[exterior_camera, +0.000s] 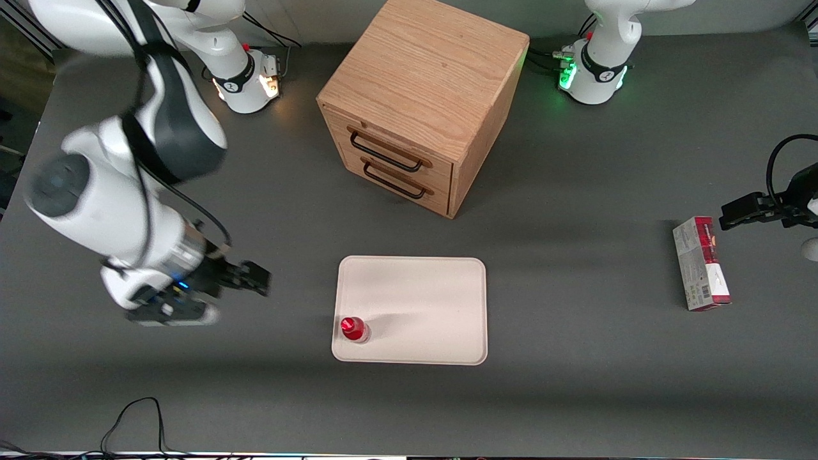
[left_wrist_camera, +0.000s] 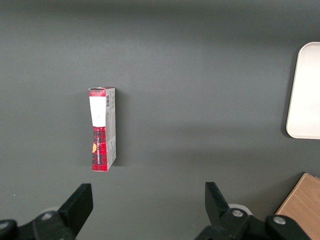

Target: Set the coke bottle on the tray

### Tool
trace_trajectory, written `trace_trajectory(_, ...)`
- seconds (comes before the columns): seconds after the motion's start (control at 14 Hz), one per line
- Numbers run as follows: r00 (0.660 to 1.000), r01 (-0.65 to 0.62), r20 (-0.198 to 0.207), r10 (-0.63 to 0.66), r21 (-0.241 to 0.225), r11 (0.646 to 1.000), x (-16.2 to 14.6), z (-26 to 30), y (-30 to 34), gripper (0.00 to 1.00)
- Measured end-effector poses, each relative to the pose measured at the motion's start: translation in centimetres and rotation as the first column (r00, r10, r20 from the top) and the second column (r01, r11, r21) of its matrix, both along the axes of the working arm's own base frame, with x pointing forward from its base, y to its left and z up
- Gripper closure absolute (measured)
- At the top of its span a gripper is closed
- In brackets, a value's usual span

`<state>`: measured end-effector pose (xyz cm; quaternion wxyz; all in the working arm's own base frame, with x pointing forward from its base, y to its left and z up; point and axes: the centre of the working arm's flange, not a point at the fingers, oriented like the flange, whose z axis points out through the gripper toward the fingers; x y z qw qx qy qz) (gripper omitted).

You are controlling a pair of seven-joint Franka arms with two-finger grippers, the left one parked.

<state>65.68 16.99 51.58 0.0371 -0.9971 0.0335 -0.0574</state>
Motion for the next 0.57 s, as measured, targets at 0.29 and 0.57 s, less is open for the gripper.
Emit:
trace_trajectory(0.29, 0.994, 0.081, -0.063, -0.084, -0.051, 0.995, -6.9, 3.1, -9.1, 0.00)
trace_trajectory(0.57, 0.991, 0.092, -0.091, -0.096, -0.049, 0.995, -11.2, 6.4, -12.4, 0.00)
